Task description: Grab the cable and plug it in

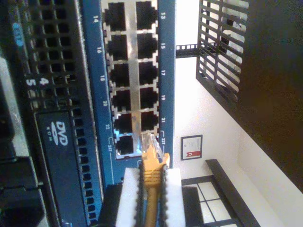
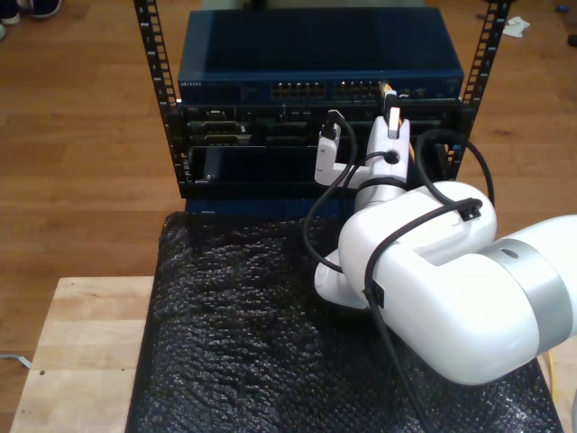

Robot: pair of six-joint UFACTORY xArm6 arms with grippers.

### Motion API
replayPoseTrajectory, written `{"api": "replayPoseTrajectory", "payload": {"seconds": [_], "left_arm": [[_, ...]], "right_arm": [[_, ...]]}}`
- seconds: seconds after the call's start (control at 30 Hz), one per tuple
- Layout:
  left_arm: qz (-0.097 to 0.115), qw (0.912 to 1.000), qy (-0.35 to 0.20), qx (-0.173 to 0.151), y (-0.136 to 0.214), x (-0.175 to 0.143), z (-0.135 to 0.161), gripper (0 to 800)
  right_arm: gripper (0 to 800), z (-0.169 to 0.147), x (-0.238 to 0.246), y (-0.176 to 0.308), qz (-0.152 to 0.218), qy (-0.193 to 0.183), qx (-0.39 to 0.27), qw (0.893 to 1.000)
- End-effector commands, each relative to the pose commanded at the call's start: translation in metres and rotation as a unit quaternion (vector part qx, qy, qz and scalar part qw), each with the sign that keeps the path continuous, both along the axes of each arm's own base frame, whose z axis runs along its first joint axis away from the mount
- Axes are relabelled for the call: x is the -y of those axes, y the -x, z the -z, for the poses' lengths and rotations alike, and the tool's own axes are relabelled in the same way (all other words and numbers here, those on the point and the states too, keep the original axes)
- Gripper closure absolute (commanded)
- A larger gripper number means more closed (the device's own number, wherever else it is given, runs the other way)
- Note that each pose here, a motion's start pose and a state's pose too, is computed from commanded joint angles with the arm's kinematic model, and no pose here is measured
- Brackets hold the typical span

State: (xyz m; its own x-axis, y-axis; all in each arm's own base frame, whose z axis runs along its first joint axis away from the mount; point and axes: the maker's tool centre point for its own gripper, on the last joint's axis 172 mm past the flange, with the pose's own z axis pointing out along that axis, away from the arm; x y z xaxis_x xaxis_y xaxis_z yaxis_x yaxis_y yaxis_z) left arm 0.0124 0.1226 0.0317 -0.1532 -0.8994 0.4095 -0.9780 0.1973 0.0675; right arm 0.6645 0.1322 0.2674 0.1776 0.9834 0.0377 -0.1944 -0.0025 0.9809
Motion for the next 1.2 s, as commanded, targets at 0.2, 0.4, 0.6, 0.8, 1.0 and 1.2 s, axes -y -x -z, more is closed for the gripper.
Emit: {"api": "replayPoseTrajectory", "payload": {"seconds": [0.2, 0.4, 0.6, 0.8, 1.0, 1.2], "left_arm": [[0.0, 1.0, 0.0, 0.0, 0.0, 0.0, 0.0, 0], [0.0, 1.0, 0.0, 0.0, 0.0, 0.0, 0.0, 0], [0.0, 1.0, 0.0, 0.0, 0.0, 0.0, 0.0, 0], [0.0, 1.0, 0.0, 0.0, 0.0, 0.0, 0.0, 0], [0.0, 1.0, 0.0, 0.0, 0.0, 0.0, 0.0, 0], [0.0, 1.0, 0.0, 0.0, 0.0, 0.0, 0.0, 0]], "right_arm": [[800, 0.003, -0.001, -0.002, -0.002, -0.001, -0.006, 1.0], [800, 0.003, -0.001, -0.003, -0.003, -0.001, -0.007, 1.0], [800, 0.0, -0.002, -0.006, -0.003, -0.004, -0.001, 1.0], [800, -0.001, -0.006, -0.014, -0.007, -0.009, -0.002, 1.0], [800, 0.003, -0.007, -0.014, -0.008, -0.008, -0.005, 1.0], [668, 0.005, -0.005, -0.014, -0.009, -0.009, -0.007, 1.0]]}}
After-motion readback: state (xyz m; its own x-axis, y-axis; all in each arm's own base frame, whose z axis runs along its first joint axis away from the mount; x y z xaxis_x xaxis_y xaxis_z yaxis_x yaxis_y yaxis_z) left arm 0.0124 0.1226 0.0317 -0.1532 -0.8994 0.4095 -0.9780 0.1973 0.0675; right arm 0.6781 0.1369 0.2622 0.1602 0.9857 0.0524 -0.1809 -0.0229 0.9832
